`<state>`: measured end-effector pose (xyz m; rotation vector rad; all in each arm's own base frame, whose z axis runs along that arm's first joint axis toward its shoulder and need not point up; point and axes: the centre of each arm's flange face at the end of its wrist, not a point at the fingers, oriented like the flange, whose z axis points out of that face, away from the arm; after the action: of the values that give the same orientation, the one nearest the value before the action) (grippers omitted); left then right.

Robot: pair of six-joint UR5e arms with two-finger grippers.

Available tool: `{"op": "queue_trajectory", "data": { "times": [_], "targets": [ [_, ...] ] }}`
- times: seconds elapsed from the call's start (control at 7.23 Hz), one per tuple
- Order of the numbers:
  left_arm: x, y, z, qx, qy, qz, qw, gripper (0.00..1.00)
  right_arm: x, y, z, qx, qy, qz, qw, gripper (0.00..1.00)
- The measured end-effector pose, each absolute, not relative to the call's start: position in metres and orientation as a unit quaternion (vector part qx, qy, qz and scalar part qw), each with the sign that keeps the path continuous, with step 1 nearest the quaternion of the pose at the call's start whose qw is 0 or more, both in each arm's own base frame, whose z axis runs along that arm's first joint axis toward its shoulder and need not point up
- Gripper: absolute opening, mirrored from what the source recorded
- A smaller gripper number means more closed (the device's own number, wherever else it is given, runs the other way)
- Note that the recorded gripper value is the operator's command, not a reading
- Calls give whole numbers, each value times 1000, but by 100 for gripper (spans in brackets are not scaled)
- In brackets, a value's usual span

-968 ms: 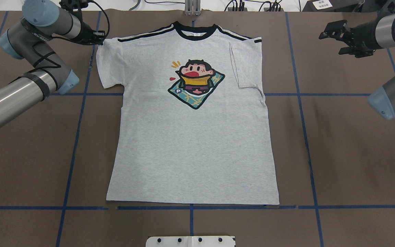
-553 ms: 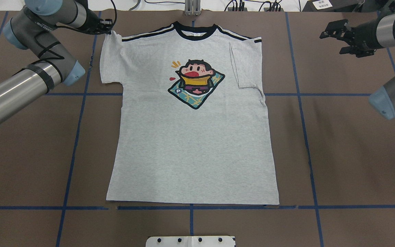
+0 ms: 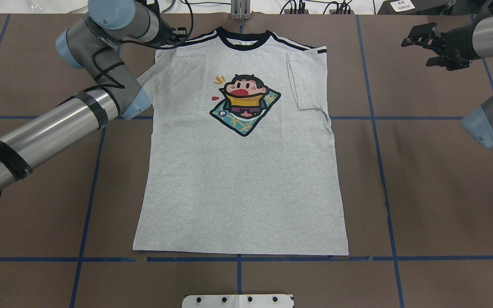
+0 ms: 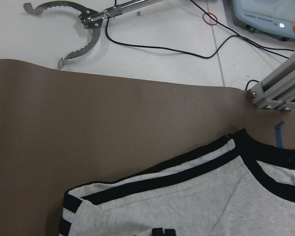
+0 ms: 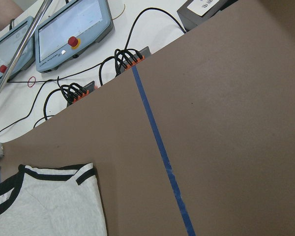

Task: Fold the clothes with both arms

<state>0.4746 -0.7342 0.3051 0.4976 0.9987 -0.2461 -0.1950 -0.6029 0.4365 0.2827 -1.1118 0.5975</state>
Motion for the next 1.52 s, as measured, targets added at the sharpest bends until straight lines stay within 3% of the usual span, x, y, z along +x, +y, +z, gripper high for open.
{"op": "queue_trajectory", "data": {
  "times": [0.55, 0.69, 0.83, 1.38, 1.52],
  "targets": [
    [498, -738, 309, 277, 462, -134, 832, 0, -185, -606, 438, 133, -516, 283, 798, 100],
    [507, -736, 309, 280, 459, -134, 832, 38, -184, -605, 438, 132, -516, 283, 797, 100],
    [515, -732, 311, 282, 456, -134, 833, 52, -183, -603, 439, 132, -517, 284, 797, 100],
    [514, -704, 272, 299, 505, -111, 802, 62, -201, -595, 426, 121, -527, 278, 794, 100],
    [498, -682, 273, 293, 522, -98, 795, 69, -221, -583, 418, 106, -534, 267, 795, 100]
  ]
}}
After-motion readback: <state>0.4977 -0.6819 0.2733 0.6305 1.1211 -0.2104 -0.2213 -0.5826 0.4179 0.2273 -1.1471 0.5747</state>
